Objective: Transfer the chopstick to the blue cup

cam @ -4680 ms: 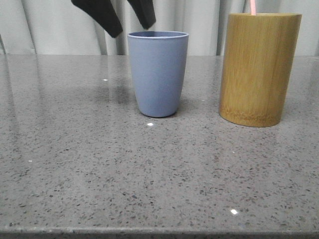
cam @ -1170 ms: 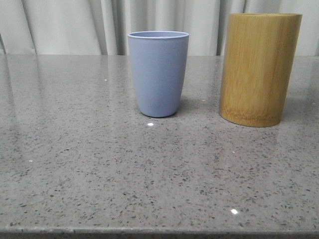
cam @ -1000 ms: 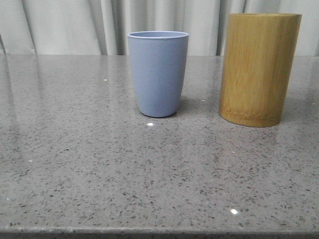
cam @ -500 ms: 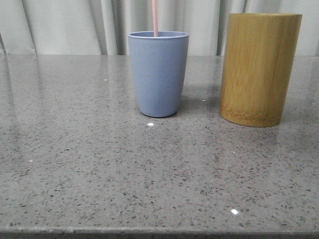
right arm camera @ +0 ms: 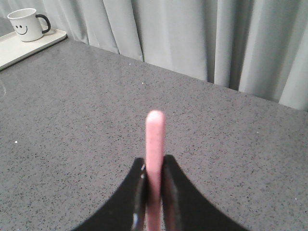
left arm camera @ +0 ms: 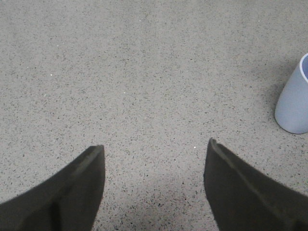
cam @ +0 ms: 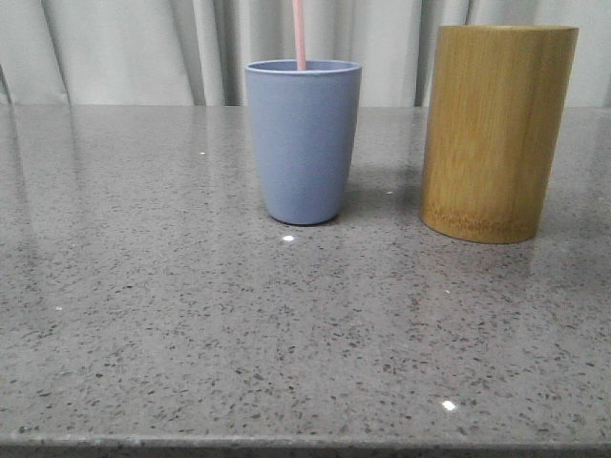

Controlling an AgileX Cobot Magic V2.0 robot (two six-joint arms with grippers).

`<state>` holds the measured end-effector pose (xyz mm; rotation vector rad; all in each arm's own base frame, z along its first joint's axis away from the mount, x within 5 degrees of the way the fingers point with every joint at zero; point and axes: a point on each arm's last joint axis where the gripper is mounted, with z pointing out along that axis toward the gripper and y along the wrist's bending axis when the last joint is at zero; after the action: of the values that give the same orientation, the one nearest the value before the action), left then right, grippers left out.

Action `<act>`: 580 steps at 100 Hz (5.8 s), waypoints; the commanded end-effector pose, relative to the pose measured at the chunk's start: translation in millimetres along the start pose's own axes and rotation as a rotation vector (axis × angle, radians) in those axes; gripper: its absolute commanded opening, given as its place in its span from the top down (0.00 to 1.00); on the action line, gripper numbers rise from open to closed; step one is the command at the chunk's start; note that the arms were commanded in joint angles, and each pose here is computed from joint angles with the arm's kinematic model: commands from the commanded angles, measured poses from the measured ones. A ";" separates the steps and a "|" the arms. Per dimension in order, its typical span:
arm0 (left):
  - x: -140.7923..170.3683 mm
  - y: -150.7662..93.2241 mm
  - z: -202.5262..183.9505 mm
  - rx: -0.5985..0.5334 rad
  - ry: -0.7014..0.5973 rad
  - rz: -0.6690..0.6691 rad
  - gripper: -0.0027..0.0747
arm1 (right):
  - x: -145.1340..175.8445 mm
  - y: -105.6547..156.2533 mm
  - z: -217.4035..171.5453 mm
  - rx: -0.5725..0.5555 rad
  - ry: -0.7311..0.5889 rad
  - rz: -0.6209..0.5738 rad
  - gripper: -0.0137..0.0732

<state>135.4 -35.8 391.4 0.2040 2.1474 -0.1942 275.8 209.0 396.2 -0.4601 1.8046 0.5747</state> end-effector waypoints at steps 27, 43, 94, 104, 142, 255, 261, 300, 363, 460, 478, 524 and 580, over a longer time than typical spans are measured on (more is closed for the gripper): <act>-11.5 -1.1 -7.6 0.011 -0.096 -0.018 0.40 | -25.6 4.1 -15.6 -0.015 -0.150 -0.028 0.51; -11.4 -1.1 -7.6 0.011 -0.095 -0.020 0.40 | -30.7 4.4 -23.6 -0.016 -0.169 -0.028 0.51; -2.3 13.0 -42.2 -0.131 -0.235 -0.020 0.40 | -20.3 -37.2 -112.3 0.152 -0.230 -0.056 0.51; 4.7 14.1 -44.9 -0.138 -0.240 -0.014 0.40 | -8.1 -45.3 -134.0 0.199 -0.226 -0.048 0.51; 32.6 16.1 -51.9 -0.138 -0.254 -0.022 0.41 | 37.3 -56.3 -214.1 0.368 -0.251 -0.030 0.51; 91.0 20.9 -80.3 -0.143 -0.374 -0.024 0.99 | 114.4 -36.8 -286.4 0.454 -0.272 -0.056 0.92; 91.0 20.9 -80.3 -0.143 -0.374 -0.024 0.99 | 114.5 -36.8 -286.3 0.454 -0.272 -0.056 0.92; 91.0 20.9 -80.3 -0.143 -0.374 -0.024 0.99 | 114.5 -36.8 -286.3 0.454 -0.272 -0.056 0.92; 115.3 19.1 -30.7 -0.146 -0.611 0.006 0.99 | 114.5 -36.8 -286.3 0.454 -0.272 -0.056 0.92; 202.9 26.8 29.0 -0.189 -0.631 -0.043 0.99 | 114.6 -37.0 -286.1 0.454 -0.270 -0.055 0.92; 202.9 26.8 29.0 -0.189 -0.631 -0.043 0.99 | 114.5 -36.9 -286.1 0.454 -0.271 -0.056 0.92; 202.9 26.8 29.0 -0.189 -0.631 -0.043 0.99 | 114.5 -36.9 -286.1 0.454 -0.271 -0.056 0.92; 202.9 26.8 29.0 -0.189 -0.631 -0.043 0.99 | 145.2 -50.1 -261.9 0.468 -0.308 -0.078 0.92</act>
<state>56.0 -1.4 198.3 -0.0133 1.6384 -0.0556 58.2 9.8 306.6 -0.1203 1.6916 0.1621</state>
